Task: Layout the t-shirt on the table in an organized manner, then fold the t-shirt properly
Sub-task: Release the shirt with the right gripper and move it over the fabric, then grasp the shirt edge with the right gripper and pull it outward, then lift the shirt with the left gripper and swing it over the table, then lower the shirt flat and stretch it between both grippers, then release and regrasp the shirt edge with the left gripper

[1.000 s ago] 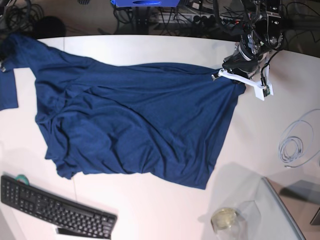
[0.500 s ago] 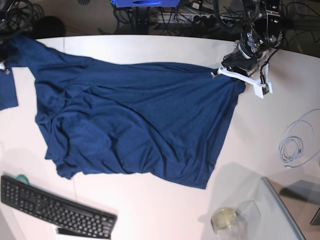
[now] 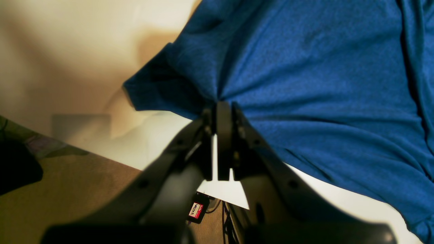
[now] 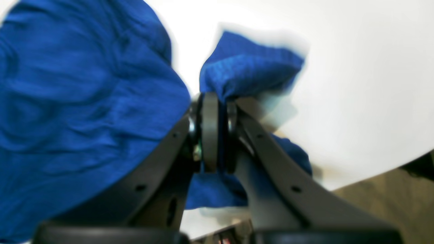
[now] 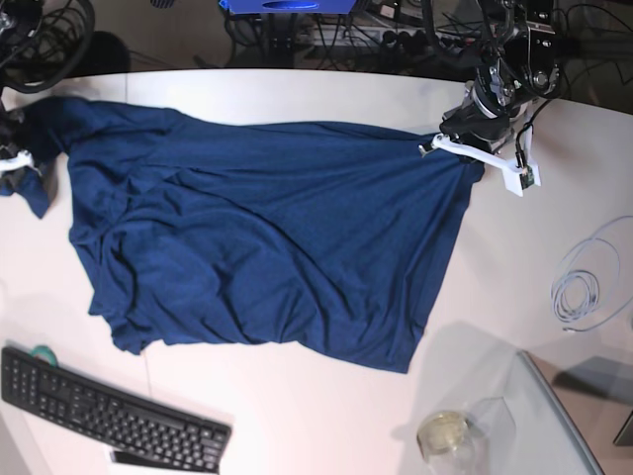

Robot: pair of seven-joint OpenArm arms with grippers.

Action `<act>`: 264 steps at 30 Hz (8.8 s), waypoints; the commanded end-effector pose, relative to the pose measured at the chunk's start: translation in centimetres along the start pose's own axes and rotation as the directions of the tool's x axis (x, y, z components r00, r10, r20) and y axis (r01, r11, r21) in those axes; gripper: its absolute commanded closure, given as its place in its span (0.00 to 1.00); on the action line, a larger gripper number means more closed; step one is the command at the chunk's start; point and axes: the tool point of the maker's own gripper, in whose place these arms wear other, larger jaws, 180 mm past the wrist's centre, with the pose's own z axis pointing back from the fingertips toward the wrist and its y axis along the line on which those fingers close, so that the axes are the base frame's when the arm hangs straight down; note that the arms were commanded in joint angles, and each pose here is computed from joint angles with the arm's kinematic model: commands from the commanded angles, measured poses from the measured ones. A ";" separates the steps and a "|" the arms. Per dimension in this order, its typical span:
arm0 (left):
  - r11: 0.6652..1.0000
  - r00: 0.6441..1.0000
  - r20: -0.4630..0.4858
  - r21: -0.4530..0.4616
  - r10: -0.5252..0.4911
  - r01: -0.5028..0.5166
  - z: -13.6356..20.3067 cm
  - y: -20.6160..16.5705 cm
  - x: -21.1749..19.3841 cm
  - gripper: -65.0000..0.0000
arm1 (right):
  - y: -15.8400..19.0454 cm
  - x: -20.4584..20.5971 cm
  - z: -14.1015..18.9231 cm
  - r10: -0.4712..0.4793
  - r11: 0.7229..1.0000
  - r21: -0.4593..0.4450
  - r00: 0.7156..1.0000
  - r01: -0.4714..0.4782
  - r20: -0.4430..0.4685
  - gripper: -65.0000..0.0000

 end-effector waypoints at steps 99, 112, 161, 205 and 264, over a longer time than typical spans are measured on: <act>0.990 0.994 0.032 0.107 -0.101 0.097 0.7 2.4 -0.1 1.00 | 4.3 -10.0 -8.1 -0.116 0.949 0.233 0.923 0.212 -0.366 0.40; 0.990 0.994 0.033 0.106 -0.101 0.097 0.7 2.4 -0.1 1.00 | 3.5 -9.2 -7.3 -0.091 0.959 0.225 0.939 0.173 -0.333 1.00; 0.881 0.821 0.505 -0.472 0.266 0.005 10.5 -25.6 39.0 1.00 | 11.8 39.7 1.5 0.129 0.944 0.220 0.891 -0.245 0.436 1.00; 0.995 0.995 -0.004 -0.015 -0.102 0.102 -0.8 -3.3 0.2 1.00 | -2.3 -3.8 -5.3 0.013 0.999 0.053 0.961 0.002 -0.277 1.00; 0.990 0.994 -0.081 0.109 -0.077 0.086 -11.5 -2.8 3.6 1.00 | -5.6 -5.5 -3.7 -0.039 0.999 -0.022 0.956 0.034 -0.291 1.00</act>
